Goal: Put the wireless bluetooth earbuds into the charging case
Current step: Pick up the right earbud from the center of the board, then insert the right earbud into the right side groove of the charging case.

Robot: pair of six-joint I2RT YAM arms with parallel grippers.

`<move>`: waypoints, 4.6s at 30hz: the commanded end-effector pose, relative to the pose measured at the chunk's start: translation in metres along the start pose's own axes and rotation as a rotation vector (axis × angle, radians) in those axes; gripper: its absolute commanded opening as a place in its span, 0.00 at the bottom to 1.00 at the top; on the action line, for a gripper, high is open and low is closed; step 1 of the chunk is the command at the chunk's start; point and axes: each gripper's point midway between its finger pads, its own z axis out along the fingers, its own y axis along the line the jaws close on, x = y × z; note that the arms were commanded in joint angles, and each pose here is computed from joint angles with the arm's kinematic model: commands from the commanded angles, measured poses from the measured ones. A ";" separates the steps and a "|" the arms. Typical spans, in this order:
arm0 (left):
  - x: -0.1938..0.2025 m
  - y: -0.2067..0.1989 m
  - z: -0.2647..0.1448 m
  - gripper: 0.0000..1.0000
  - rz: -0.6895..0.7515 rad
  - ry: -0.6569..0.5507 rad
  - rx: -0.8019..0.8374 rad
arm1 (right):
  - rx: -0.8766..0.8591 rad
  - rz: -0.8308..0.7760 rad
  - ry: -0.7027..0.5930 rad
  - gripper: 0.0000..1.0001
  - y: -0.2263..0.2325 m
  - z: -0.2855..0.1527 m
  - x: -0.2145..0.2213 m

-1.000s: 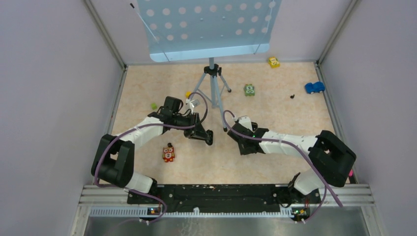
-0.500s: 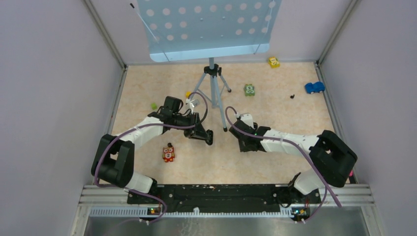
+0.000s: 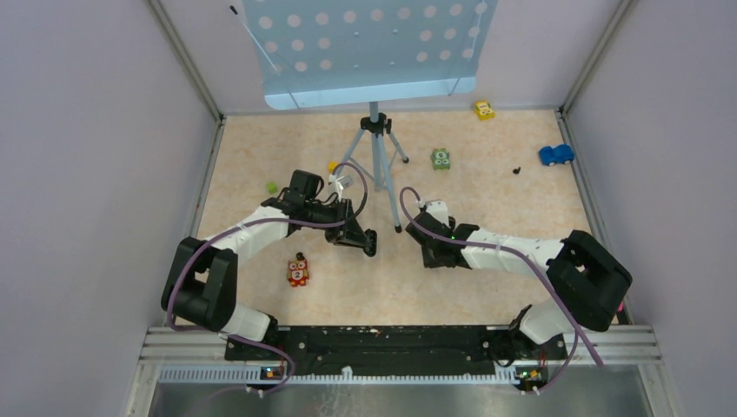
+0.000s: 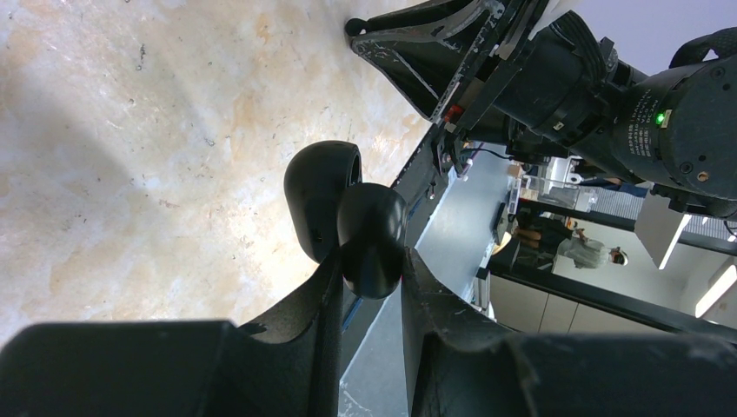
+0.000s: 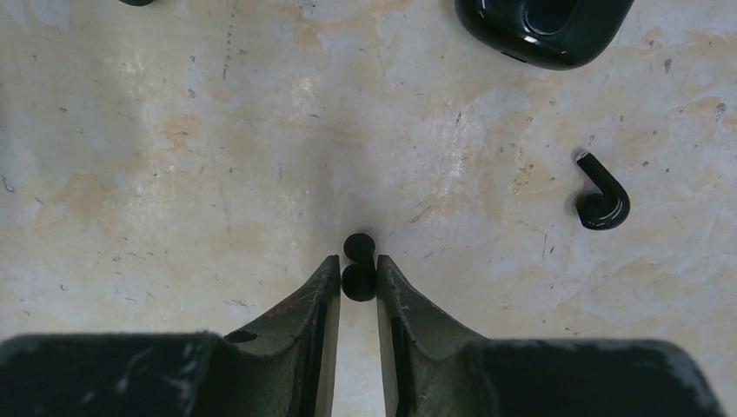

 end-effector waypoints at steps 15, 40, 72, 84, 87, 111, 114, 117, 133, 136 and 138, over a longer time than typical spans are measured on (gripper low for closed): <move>-0.006 -0.014 -0.002 0.00 0.065 -0.010 0.039 | 0.000 0.084 -0.075 0.00 -0.001 -0.013 -0.021; -0.001 -0.095 -0.034 0.00 0.536 -0.127 0.293 | -0.476 0.188 -0.413 0.00 0.019 -0.182 -0.105; -0.008 -0.093 -0.037 0.00 0.725 -0.225 0.182 | -0.635 0.058 -0.652 0.00 0.035 -0.212 -0.133; -0.025 -0.094 -0.032 0.00 0.277 -0.298 0.155 | -0.864 0.318 -0.589 0.00 0.099 -0.197 -0.135; -0.023 -0.095 -0.031 0.00 0.286 -0.273 0.166 | -0.870 0.308 -0.580 0.00 0.108 -0.197 -0.131; -0.001 -0.096 -0.026 0.00 0.336 -0.147 0.263 | -0.816 0.360 -0.606 0.00 0.116 -0.190 -0.144; -0.001 -0.095 -0.025 0.00 0.334 -0.143 0.260 | -0.817 0.359 -0.605 0.00 0.116 -0.189 -0.143; -0.001 -0.096 -0.025 0.00 0.334 -0.140 0.262 | -0.806 0.358 -0.607 0.00 0.115 -0.186 -0.143; 0.000 -0.094 -0.025 0.00 0.319 -0.130 0.262 | -0.781 0.328 -0.558 0.00 0.122 -0.165 -0.131; 0.000 -0.093 -0.024 0.00 0.323 -0.136 0.258 | -0.756 0.336 -0.553 0.00 0.118 -0.162 -0.130; 0.000 -0.092 -0.024 0.00 0.327 -0.140 0.254 | -0.723 0.343 -0.530 0.00 0.114 -0.155 -0.125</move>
